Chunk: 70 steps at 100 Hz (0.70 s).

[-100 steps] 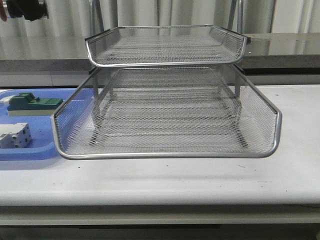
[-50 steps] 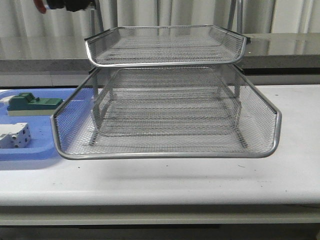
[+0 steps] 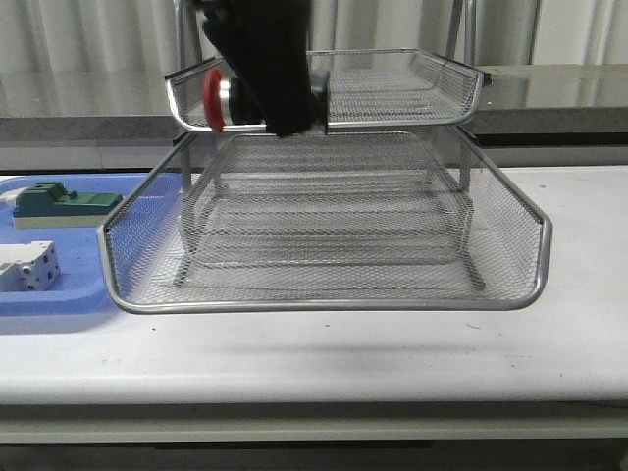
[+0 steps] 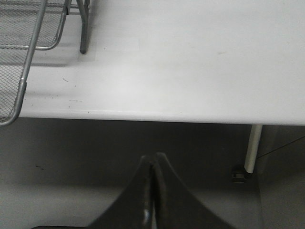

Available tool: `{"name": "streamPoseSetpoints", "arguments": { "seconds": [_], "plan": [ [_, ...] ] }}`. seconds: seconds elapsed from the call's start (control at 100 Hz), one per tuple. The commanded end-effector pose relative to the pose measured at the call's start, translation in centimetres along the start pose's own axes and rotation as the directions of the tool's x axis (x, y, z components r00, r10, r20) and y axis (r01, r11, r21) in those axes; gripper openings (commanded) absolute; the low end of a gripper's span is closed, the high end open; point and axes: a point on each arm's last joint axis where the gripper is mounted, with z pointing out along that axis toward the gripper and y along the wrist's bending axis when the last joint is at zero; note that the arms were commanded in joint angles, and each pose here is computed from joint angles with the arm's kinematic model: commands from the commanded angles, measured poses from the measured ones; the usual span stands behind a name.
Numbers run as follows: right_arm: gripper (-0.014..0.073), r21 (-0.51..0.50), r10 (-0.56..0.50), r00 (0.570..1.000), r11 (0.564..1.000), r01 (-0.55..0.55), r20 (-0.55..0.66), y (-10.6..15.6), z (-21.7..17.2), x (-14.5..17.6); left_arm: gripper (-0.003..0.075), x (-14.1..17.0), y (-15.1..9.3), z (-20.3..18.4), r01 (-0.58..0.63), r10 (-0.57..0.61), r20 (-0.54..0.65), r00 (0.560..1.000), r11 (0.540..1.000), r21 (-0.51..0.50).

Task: Place button on rack with both arms
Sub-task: 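Lift the red push button and carry it over the pulled-out tier, then lower the button onto the mesh tier and open the left gripper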

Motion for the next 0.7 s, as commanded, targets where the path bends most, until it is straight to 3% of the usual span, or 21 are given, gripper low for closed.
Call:
{"name": "streamPoseSetpoints", "arguments": {
  "seconds": [0.0,0.1,0.17,0.44,0.69],
  "plan": [
    [-0.0068,0.012,-0.007,0.997,1.0,0.006,0.082,-0.1,-0.7,-1.2,0.0044,-1.2,-0.3,-0.8,-0.006,0.008,0.073,0.997,0.999,-0.033],
    [-0.0068,0.012,-0.007,0.997,1.0,0.006,0.082,-0.1,-0.7,-1.2,0.0058,-1.5,-0.1,1.3,-0.006,0.007,0.049,0.999,1.0,-0.015],
    [-0.0068,0.012,-0.007,0.997,1.0,0.006,0.082,-0.1,-0.7,-1.2,0.0113,-1.5,0.0,2.5,-0.004,0.004,0.027,1.0,1.0,0.001],
    [-0.0068,0.012,-0.007,0.997,1.0,0.006,0.082,-0.1,-0.7,-1.2,0.0526,-1.6,0.2,3.2,-0.003,0.003,0.02,1.0,1.0,0.005],
    [-0.0068,0.012,-0.007,0.997,1.0,0.006,0.082,-0.1,-0.7,-1.2,0.0554,-1.5,0.1,3.0,-0.004,0.004,0.006,1.0,1.0,0.016]
  ]
}}
